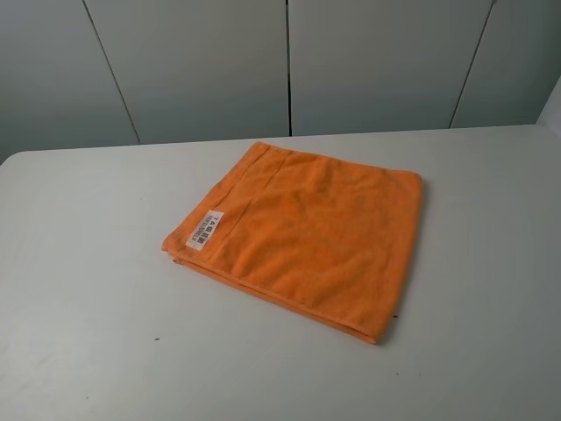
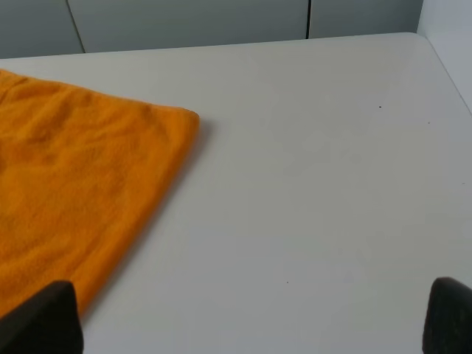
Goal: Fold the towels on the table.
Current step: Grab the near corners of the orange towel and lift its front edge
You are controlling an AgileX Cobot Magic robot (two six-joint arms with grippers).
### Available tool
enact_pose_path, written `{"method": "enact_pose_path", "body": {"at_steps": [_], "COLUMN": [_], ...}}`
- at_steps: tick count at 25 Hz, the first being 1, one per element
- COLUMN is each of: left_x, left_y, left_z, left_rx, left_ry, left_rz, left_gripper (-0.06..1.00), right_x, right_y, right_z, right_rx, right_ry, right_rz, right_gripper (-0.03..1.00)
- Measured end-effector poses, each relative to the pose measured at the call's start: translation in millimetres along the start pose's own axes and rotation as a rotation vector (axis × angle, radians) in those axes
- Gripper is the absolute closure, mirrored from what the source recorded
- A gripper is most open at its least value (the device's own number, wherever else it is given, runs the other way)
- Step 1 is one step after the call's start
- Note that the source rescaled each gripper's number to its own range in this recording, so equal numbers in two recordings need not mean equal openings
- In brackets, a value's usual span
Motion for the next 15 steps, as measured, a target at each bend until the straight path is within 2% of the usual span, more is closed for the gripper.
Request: {"method": "enact_pose_path", "body": {"at_steps": [15], "left_x": [0.0], "left_y": [0.0], "left_z": [0.0], "left_rx": [0.000], "left_ry": [0.000], "left_rz": [-0.002], "left_gripper": [-0.05], "right_x": [0.0], "right_y": [0.0], "right_z": [0.0], "right_rx": [0.000], "right_ry": [0.000], "right_rz": [0.000], "right_gripper": [-0.03]}}
Point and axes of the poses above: a point on each arm's last joint axis where the gripper is mounted, z pointing out along that axis toward the gripper, y along the wrist's bending axis when the last joint is at zero, x = y × z, the point moved 8 cm from there along z, pointing out along that axis toward the gripper, and after that the axes turned 13 degrees about -z, right-handed, at the moved point
